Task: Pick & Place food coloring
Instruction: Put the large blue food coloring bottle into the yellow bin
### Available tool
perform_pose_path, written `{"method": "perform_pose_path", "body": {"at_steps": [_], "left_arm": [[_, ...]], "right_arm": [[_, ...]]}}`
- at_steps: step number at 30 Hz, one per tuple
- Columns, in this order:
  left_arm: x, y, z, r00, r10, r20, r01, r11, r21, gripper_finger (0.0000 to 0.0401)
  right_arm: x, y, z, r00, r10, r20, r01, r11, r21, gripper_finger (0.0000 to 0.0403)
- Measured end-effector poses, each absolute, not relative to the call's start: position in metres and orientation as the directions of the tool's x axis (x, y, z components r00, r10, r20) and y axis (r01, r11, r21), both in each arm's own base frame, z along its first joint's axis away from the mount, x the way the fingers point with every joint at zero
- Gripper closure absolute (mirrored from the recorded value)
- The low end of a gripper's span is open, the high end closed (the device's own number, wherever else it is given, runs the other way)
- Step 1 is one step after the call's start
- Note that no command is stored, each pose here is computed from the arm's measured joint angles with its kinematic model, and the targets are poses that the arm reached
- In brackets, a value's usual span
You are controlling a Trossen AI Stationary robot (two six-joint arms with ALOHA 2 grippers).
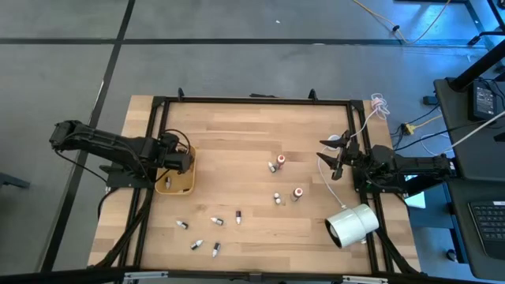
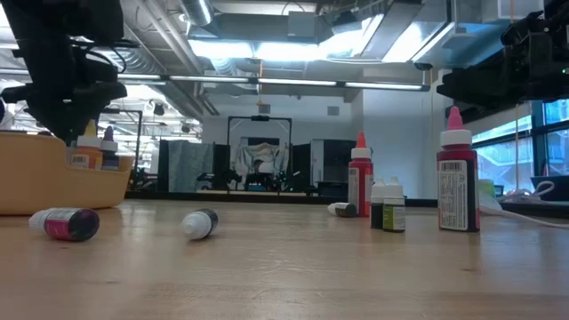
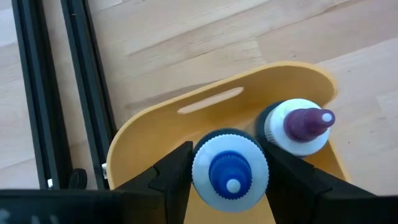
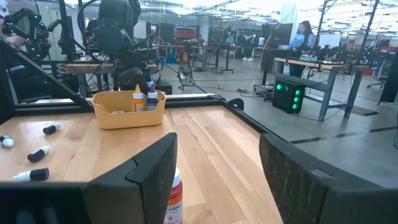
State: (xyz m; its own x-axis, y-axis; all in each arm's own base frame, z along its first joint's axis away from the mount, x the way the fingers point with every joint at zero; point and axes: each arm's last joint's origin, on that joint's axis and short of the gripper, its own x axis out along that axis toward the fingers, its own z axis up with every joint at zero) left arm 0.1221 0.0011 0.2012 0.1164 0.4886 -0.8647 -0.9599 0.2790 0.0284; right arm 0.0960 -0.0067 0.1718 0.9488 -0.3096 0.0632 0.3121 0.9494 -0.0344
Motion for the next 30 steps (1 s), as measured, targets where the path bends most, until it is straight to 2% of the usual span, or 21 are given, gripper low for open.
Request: {"method": "perform_pose_path", "body": {"at_steps": [16, 30], "left_arm": [[0.1218, 0.0013, 0.2012, 0.114, 0.495, -0.861, -0.961, 0.274, 0.031, 0.0226], [0.1219, 0.0006, 0.2010, 0.112, 0.472, -0.875, -0.946, 0.319, 0.051, 0.0225]], "right_arm": [[0.0960, -0.0067, 0.1717, 0.949, -0.309, 0.063, 0.312, 0.950, -0.035, 0.0173], [0.0960, -0.0067, 0.1718, 0.949, -0.309, 0.063, 0.312, 0.950, -0.034, 0.0173]]}}
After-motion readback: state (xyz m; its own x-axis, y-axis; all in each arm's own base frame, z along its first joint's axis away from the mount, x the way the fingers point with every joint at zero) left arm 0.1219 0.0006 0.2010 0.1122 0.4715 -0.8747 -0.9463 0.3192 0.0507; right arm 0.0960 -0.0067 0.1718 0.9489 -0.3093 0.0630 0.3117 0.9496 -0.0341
